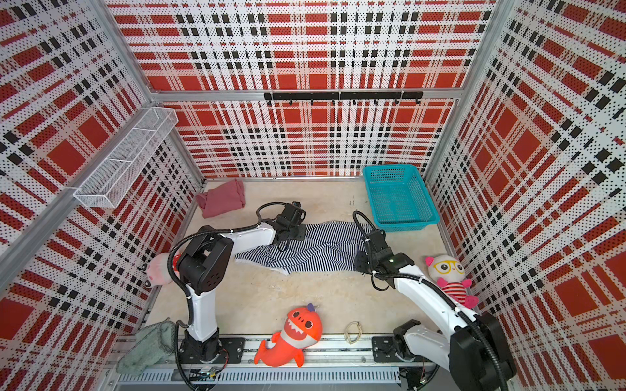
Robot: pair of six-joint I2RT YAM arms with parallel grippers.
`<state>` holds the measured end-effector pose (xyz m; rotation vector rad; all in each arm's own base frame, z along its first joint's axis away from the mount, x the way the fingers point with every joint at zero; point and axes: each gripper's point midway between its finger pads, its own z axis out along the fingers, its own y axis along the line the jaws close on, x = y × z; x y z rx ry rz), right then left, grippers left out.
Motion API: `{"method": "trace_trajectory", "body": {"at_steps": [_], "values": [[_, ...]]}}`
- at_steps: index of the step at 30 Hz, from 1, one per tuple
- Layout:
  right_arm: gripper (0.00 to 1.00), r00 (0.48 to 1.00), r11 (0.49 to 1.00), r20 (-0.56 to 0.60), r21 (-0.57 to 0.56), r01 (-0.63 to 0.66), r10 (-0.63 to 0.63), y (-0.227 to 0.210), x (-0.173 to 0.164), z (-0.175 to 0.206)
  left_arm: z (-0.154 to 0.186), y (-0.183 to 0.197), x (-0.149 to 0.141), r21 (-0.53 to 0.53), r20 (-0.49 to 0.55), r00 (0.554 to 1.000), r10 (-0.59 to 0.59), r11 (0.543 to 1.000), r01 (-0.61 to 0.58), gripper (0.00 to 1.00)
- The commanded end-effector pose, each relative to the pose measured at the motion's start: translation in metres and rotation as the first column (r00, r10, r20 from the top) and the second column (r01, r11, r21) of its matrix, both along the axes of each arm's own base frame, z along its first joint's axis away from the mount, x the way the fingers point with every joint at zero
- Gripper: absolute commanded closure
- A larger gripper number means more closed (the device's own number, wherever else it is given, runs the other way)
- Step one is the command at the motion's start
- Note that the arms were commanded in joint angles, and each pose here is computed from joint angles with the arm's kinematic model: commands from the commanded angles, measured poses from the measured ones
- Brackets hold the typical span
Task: Fold and stack tank tops
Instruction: Smooth out the tank top at the center of the table.
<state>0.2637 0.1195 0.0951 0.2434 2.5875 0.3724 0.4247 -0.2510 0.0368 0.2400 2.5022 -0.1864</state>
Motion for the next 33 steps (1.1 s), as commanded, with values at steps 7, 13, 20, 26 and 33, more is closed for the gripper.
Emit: {"method": "trace_trajectory", "body": {"at_steps": [7,13,20,26,33], "values": [[0.42,0.99,0.986,0.134,-0.153,0.061,-0.041,-0.034,0.034,0.043,-0.012,0.013,0.01,-0.027,-0.02,1.0,0.022,0.999,-0.022,0.91],[0.23,0.86,0.916,0.371,-0.055,0.398,-0.351,-0.178,0.069,0.102,0.024,0.034,0.041,-0.042,0.048,0.996,0.069,0.997,-0.067,1.0],[0.14,0.834,0.875,0.363,-0.095,0.475,-0.414,-0.239,0.093,0.117,0.058,0.046,0.076,-0.076,0.109,0.991,0.072,0.995,-0.063,1.0],[0.14,0.913,0.968,0.362,-0.084,0.235,-0.19,-0.141,0.098,0.113,0.046,0.046,0.113,-0.11,0.096,0.994,0.047,0.993,-0.036,0.97],[0.19,0.96,0.991,0.256,-0.104,-0.086,0.11,-0.024,0.099,0.079,0.032,0.071,0.161,-0.088,0.071,0.995,0.071,0.994,-0.064,0.22]]}}
